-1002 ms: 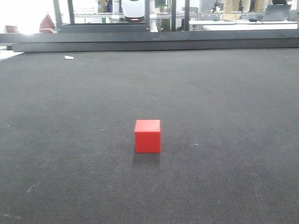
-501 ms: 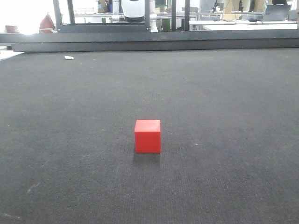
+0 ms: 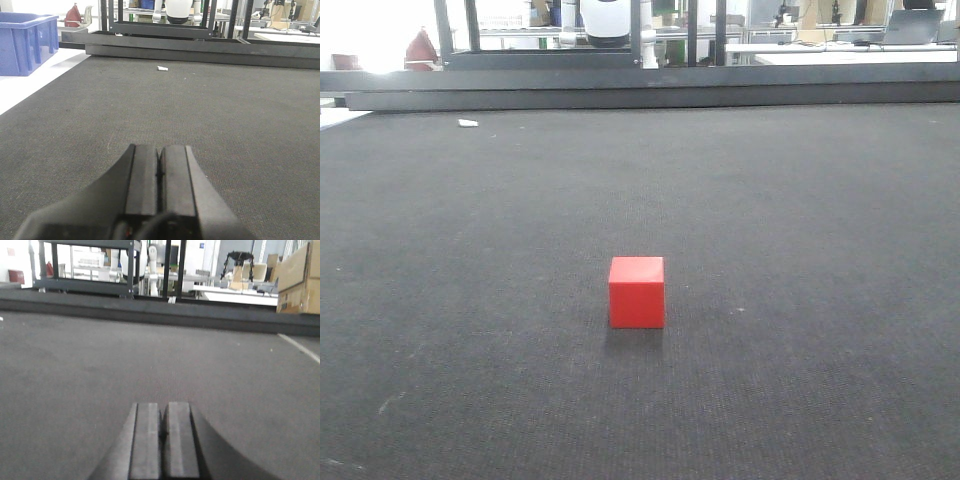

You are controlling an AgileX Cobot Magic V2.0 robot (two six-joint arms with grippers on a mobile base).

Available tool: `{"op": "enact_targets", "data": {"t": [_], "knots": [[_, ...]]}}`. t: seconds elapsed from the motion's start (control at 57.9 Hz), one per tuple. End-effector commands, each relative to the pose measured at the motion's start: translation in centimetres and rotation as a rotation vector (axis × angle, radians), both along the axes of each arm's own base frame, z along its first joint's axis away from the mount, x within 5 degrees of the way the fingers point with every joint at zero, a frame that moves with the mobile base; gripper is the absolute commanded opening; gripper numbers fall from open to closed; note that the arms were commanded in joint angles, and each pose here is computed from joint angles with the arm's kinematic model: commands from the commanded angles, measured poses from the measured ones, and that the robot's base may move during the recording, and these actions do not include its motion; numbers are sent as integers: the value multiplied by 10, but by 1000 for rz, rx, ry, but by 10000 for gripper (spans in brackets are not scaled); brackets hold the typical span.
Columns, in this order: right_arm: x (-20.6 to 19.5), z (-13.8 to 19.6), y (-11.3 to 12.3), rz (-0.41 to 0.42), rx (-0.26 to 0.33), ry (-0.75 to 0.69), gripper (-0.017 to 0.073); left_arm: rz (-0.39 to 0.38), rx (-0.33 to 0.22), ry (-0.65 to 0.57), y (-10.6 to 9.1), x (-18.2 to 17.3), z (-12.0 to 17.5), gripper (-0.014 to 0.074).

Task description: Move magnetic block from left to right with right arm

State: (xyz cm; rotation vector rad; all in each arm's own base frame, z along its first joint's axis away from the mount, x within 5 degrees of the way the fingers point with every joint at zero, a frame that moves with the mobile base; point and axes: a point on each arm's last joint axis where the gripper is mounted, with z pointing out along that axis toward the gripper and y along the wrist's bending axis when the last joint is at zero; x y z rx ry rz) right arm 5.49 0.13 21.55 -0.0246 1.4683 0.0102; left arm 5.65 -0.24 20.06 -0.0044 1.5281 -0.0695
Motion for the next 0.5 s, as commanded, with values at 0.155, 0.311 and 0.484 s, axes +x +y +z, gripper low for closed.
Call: {"op": "enact_targets", "data": {"t": [0.155, 0.311, 0.484], "knots": [[-1, 62, 1, 9, -9, 31, 56, 0, -14, -83, 0, -1, 5, -126], [14, 81, 2, 21, -14, 245, 56, 0, -14, -83, 0, -1, 5, -126], [43, 88, 4, 36, -21, 498, 56, 0, -14, -83, 0, -1, 5, -126]]}}
